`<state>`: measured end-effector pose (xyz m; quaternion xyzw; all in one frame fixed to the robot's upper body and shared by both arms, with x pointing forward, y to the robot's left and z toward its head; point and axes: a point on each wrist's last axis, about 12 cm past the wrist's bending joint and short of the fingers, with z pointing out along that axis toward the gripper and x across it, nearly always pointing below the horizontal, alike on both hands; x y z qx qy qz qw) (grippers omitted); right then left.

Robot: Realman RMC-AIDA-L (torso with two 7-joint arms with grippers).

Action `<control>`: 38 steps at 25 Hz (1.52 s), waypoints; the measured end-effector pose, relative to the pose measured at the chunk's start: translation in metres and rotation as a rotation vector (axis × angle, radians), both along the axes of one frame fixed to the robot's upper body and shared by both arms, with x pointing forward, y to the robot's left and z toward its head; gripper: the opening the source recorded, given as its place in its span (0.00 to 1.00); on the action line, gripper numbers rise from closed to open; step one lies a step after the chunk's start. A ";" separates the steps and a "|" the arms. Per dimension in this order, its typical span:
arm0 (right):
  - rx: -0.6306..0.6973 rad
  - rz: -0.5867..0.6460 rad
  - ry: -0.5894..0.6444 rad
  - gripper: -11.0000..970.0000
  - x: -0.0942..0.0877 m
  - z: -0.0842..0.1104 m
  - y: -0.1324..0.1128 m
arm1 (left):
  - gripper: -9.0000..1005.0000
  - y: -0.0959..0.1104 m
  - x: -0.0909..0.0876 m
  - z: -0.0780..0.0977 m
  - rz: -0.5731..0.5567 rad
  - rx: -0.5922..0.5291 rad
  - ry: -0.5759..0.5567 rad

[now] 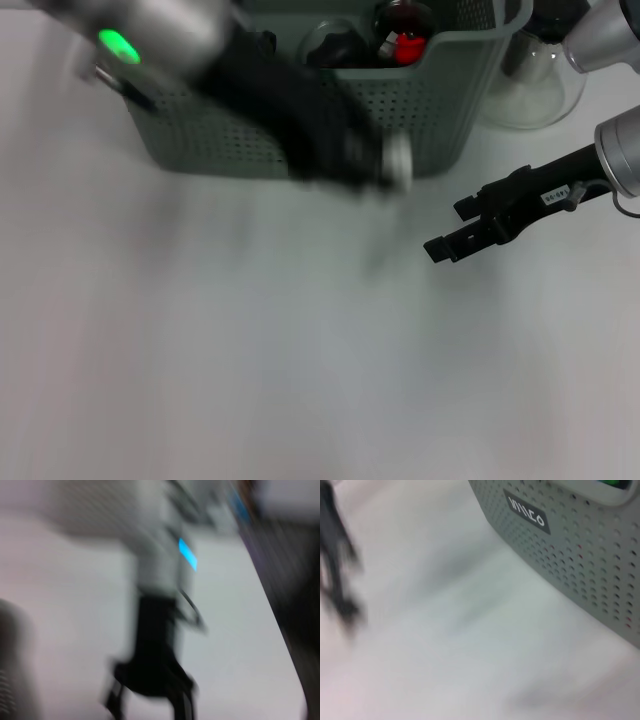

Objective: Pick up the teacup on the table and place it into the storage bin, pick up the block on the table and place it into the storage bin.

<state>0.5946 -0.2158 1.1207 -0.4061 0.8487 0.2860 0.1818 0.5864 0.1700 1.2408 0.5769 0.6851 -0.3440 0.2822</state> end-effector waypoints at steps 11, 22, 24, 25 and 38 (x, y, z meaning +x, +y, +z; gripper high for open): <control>-0.007 -0.008 -0.005 0.97 0.001 0.000 -0.004 | 0.42 0.072 0.066 0.022 0.634 -0.229 -0.050; -0.013 0.003 -0.006 0.97 0.001 0.001 -0.003 | 0.50 0.037 0.108 -0.027 0.776 0.050 -0.111; -0.016 0.004 -0.006 0.97 0.001 0.001 -0.003 | 0.58 0.030 0.109 -0.034 0.785 0.097 -0.129; -0.019 0.005 -0.006 0.97 0.001 0.001 -0.003 | 0.62 0.027 0.110 -0.037 0.792 0.120 -0.140; -0.026 0.024 -0.028 0.97 0.003 0.002 -0.005 | 0.84 0.050 0.036 0.020 0.538 -0.214 -0.111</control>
